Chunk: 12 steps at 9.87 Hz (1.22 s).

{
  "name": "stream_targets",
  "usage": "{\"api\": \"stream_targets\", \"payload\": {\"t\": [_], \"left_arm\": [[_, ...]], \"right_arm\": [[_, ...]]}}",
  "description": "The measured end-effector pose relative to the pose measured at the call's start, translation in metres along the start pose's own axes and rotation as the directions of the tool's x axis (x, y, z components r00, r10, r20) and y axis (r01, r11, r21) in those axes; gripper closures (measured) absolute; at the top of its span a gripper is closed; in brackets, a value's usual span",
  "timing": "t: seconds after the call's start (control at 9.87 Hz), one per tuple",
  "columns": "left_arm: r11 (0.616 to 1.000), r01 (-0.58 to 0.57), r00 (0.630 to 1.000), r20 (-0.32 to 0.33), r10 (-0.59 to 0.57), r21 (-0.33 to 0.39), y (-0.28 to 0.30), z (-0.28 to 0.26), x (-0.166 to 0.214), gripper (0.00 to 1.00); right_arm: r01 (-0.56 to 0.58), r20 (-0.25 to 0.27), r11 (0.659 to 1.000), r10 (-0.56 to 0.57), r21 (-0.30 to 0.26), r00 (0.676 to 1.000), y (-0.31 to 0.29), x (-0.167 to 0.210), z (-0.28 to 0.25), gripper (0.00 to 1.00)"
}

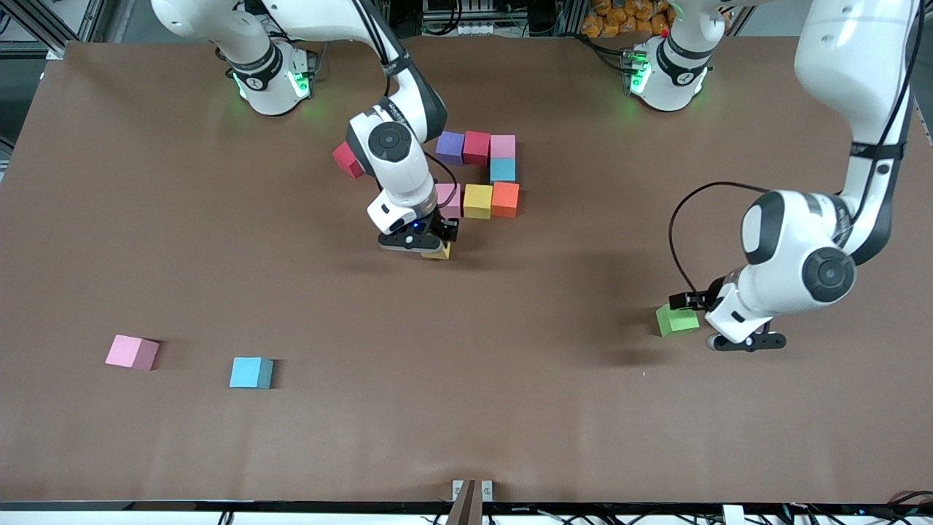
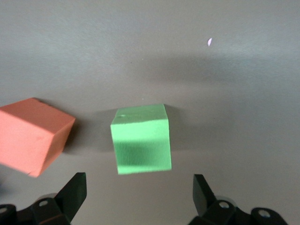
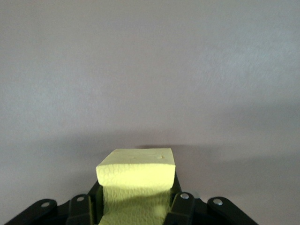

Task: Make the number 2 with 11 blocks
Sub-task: 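Lower the yellow cube onto the stack while the left gripper holds green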

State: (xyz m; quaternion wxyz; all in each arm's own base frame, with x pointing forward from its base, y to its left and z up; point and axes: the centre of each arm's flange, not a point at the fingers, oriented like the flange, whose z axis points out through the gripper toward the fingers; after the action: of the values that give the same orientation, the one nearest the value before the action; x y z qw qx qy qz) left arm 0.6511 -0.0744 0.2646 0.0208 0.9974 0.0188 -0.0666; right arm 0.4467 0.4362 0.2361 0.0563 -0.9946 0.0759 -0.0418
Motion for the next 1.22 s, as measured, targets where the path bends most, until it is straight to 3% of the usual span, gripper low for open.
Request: {"api": "stream_targets", "payload": {"t": [0.41,0.81,1.22], "left_arm": [[1.0,0.03,0.999,0.02,-0.03,-0.006,-0.013,0.017,0.003,0.0],[0.999,0.047,0.999,-0.024,-0.047,-0.01,-0.023,0.032,0.012,0.0],[0.998,0.057,0.998,-0.028,-0.057,-0.024,-0.022,0.039,0.015,0.0]], "right_arm": [[0.013,-0.017,1.0,-0.013,-0.002,1.0,0.001,-0.023,0.016,0.46],[-0.007,-0.012,1.0,0.007,-0.011,1.0,0.003,-0.031,0.022,0.46],[-0.019,-0.011,1.0,0.019,-0.011,1.0,-0.005,-0.044,0.023,0.46]]}}
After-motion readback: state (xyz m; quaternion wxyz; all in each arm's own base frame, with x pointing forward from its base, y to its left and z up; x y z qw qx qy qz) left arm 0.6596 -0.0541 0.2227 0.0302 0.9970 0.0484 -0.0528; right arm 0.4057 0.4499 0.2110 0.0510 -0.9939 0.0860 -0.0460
